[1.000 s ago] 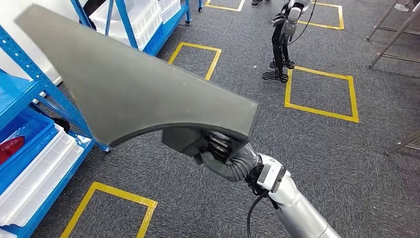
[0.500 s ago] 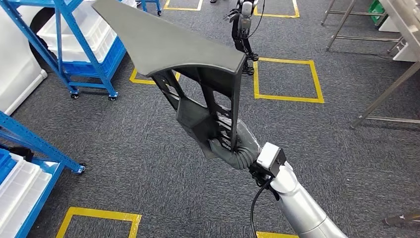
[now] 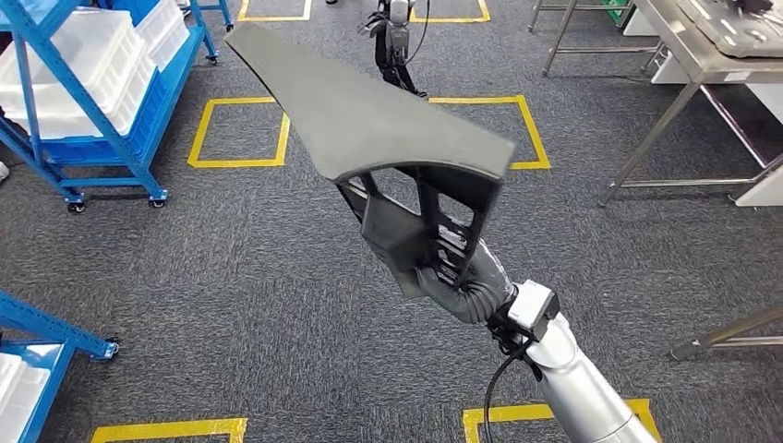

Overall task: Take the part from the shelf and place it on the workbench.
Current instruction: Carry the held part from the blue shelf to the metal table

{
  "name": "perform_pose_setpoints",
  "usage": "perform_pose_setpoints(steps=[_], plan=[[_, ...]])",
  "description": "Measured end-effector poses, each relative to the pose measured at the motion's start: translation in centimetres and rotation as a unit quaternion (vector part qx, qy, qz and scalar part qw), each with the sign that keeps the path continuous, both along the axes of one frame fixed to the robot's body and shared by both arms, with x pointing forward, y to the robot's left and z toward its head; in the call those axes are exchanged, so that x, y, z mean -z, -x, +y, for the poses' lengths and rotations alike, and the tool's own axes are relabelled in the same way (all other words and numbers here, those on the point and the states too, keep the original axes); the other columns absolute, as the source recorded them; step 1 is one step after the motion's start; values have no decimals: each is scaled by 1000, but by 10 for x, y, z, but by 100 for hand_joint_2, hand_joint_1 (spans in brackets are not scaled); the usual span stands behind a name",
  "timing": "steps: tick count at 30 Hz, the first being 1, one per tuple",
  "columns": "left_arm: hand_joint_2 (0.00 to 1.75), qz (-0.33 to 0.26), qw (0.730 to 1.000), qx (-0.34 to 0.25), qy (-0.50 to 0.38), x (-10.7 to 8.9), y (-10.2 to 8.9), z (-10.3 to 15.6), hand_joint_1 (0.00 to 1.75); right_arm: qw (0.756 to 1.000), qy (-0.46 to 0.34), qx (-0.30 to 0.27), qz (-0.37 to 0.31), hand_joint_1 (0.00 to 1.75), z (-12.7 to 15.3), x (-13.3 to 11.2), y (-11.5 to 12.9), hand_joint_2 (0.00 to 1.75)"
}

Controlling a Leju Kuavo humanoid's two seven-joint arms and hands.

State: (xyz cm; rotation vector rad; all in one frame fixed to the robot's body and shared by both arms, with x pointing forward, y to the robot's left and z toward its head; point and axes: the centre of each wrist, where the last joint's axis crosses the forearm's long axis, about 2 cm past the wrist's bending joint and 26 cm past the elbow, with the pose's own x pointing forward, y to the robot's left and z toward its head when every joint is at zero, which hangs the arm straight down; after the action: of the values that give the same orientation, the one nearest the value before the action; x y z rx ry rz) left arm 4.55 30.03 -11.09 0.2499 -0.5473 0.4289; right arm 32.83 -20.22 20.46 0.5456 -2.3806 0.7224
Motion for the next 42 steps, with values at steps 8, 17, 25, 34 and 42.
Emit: perform_pose_setpoints(steps=[8,17,25,34,42], plan=[[175,-1,1000,-11,1,0,-2,1,0,999,-20,-13,-41,175,-1,-21,11,175],[175,-3,1000,-13,0,0,-1,2,0,997,-31,-34,-59,175,2,-29,23,175],[175,-5,1000,-11,3,0,-2,2,0,996,-34,-38,-69,175,-1,-31,30,175],[175,-8,1000,-7,13,0,-2,0,0,997,-28,-37,-67,175,-4,-21,42,175],[175,-10,1000,-2,17,0,-3,-1,0,997,-26,-36,-70,175,-5,-23,42,175]])
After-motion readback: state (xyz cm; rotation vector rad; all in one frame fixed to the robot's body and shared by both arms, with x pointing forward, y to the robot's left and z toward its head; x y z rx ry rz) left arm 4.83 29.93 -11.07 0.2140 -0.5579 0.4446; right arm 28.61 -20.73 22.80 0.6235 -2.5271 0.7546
